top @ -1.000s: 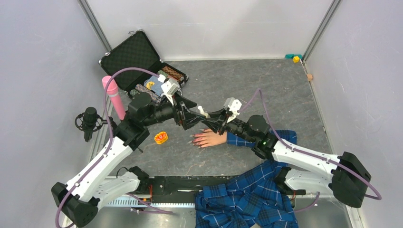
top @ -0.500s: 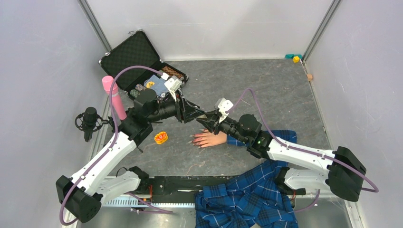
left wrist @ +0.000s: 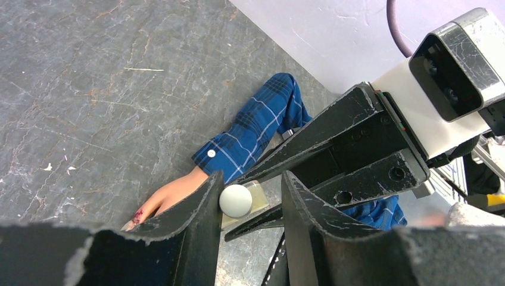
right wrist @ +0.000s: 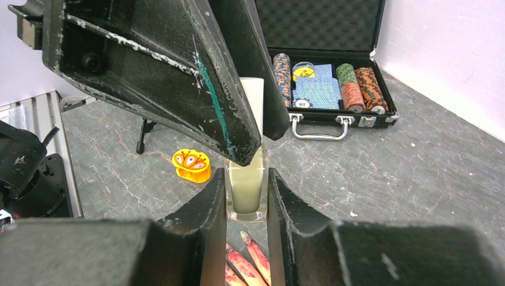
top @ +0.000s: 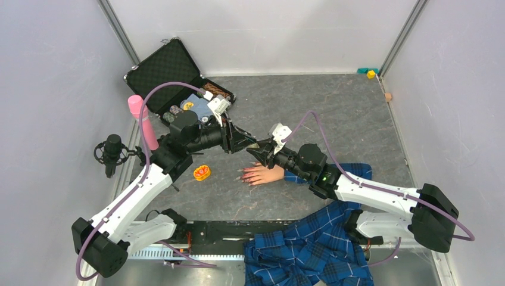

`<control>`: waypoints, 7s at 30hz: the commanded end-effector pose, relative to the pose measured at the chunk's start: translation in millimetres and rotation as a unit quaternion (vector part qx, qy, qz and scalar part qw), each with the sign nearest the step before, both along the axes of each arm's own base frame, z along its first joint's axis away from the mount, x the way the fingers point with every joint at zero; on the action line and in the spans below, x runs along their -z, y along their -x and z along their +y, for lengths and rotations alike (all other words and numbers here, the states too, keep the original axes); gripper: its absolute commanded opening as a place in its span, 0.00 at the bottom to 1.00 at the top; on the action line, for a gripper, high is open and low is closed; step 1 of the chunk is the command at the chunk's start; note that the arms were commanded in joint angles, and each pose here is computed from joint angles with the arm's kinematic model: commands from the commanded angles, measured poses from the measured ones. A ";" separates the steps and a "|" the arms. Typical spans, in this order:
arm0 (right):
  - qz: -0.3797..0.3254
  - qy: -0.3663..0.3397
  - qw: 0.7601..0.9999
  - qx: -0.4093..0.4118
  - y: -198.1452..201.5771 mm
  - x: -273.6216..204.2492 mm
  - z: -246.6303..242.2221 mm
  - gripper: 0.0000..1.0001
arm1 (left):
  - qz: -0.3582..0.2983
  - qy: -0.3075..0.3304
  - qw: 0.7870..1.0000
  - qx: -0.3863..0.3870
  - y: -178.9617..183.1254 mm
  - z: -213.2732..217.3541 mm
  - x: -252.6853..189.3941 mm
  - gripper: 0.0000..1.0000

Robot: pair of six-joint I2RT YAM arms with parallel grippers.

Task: Paint the nails
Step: Screw the nail polish bottle.

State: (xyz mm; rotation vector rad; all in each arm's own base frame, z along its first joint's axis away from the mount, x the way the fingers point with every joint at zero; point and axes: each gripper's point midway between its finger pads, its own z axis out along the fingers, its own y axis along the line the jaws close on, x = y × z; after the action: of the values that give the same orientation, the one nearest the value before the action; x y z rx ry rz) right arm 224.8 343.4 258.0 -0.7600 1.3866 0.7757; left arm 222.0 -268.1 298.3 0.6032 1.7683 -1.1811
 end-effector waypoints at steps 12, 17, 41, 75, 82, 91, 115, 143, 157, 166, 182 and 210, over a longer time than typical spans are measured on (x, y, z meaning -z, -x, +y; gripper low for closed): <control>-0.025 -0.035 0.999 0.011 -4.6 -32.8 0.8 0.00 | -0.004 0.017 1.000 0.020 3.2 -5.7 -16.1 0.28; -0.024 -0.043 0.999 0.011 -3.3 -34.7 -0.2 0.00 | -0.008 0.017 1.000 0.023 4.7 -5.6 -17.2 0.05; -0.014 -0.246 0.936 -0.250 81.9 -114.6 -21.9 0.00 | -0.082 0.057 0.961 0.260 99.0 -4.7 -65.2 0.02; -0.027 -0.173 0.972 -0.158 50.8 -92.6 -26.5 0.00 | -0.176 0.039 0.984 -0.014 48.9 24.2 -93.3 1.00; -0.011 -0.147 0.986 -0.081 19.8 -69.4 -25.4 0.00 | -0.121 0.037 0.991 -0.040 29.7 17.1 -75.2 1.00; -0.015 -0.096 0.995 -0.020 6.7 -54.6 -15.3 0.00 | -0.066 0.029 0.996 -0.053 13.4 9.5 -52.1 0.99; -0.019 -0.073 0.997 -0.013 7.6 -51.7 -4.6 0.00 | -0.019 -0.002 0.999 -0.039 4.0 -0.1 -24.1 0.62; -0.026 -0.156 0.985 -0.070 35.9 -81.7 -13.7 0.00 | -0.050 0.030 0.985 0.160 67.1 -18.5 -49.5 0.02; -0.053 -0.255 0.930 -0.260 100.6 -130.5 -29.4 0.00 | -0.096 0.040 0.950 0.294 127.5 -14.5 -61.9 0.02; -0.048 -0.271 0.916 -0.291 108.8 -136.1 -31.0 0.00 | -0.112 0.014 0.946 0.303 131.1 -14.8 -48.4 0.02; -0.048 -0.208 0.961 -0.177 66.3 -108.4 -29.1 0.00 | -0.166 -0.018 0.985 0.047 57.1 6.1 -65.5 1.00; -0.031 -0.069 0.993 0.087 -9.0 -44.0 -29.0 0.00 | 0.008 0.010 0.998 -0.057 -7.2 -11.8 -35.1 0.77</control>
State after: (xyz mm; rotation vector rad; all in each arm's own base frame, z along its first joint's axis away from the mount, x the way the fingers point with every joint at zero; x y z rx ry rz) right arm 223.3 315.7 274.9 -0.5954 1.3520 0.7716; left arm 227.8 -278.5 316.2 0.5037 1.8394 -1.0680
